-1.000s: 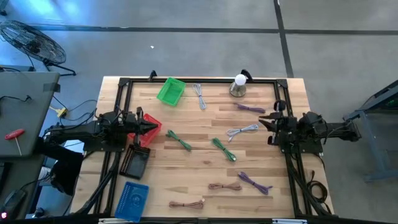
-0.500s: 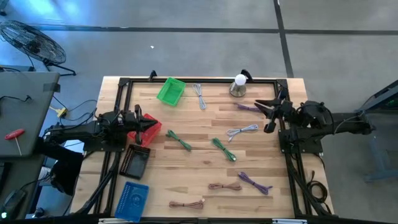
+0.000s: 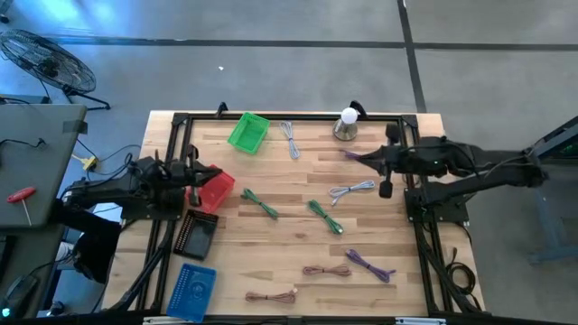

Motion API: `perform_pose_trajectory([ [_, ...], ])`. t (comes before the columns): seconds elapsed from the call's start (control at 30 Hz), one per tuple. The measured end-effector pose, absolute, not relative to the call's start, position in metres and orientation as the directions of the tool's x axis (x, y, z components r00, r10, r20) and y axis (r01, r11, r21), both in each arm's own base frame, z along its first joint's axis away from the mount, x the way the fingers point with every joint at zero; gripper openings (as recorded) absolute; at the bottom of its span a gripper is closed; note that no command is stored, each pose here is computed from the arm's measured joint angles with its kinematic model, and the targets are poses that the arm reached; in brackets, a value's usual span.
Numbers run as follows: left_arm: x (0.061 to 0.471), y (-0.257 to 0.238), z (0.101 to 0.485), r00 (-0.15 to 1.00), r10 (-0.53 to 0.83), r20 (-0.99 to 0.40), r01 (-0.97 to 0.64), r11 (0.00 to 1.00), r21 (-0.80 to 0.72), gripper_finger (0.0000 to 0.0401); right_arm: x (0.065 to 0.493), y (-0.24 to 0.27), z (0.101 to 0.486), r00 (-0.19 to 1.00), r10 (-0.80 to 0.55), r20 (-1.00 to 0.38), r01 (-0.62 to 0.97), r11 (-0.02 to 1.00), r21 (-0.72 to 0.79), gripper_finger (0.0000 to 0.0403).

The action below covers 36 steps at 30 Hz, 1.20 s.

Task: Pick & Place USB Port
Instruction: Put the bottom light blue charger cable into the blue bin

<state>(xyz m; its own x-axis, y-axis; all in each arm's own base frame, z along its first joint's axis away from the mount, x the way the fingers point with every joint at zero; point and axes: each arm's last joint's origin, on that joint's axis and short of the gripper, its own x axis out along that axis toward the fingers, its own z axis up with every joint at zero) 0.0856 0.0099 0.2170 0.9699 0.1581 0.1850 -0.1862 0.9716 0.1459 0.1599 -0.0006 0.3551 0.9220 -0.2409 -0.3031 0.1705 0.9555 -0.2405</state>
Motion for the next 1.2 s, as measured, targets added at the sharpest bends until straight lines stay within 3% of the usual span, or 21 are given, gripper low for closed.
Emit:
perform_pose_trajectory([
  [0.27,0.083,0.011,0.227,0.971,0.204,0.128,-0.223,0.961,0.162,0.0035,0.178,-0.004,0.37,0.774,-0.39,-0.5,0.293,0.919,-0.264,0.0067],
  [0.43,0.093,0.011,0.229,0.976,0.19,0.102,-0.205,0.966,0.16,0.0102,0.193,-0.003,0.359,0.672,-0.383,-0.634,0.236,0.922,-0.307,0.0111],
  [0.63,0.113,0.013,0.224,0.982,0.188,0.035,-0.191,0.968,0.163,0.0162,0.214,-0.001,0.331,0.543,-0.295,-0.787,0.156,0.956,-0.25,0.0123],
  [0.93,0.138,0.015,0.223,0.987,0.157,0.043,-0.163,0.956,0.242,0.0172,0.245,-0.004,0.282,0.255,-0.219,-0.942,0.069,0.976,-0.208,0.0124],
  [1.2,0.145,0.016,0.22,0.985,0.17,0.027,-0.171,0.939,0.299,0.0172,0.268,-0.01,0.246,0.105,-0.158,-0.982,0.009,0.987,-0.158,0.0124],
])
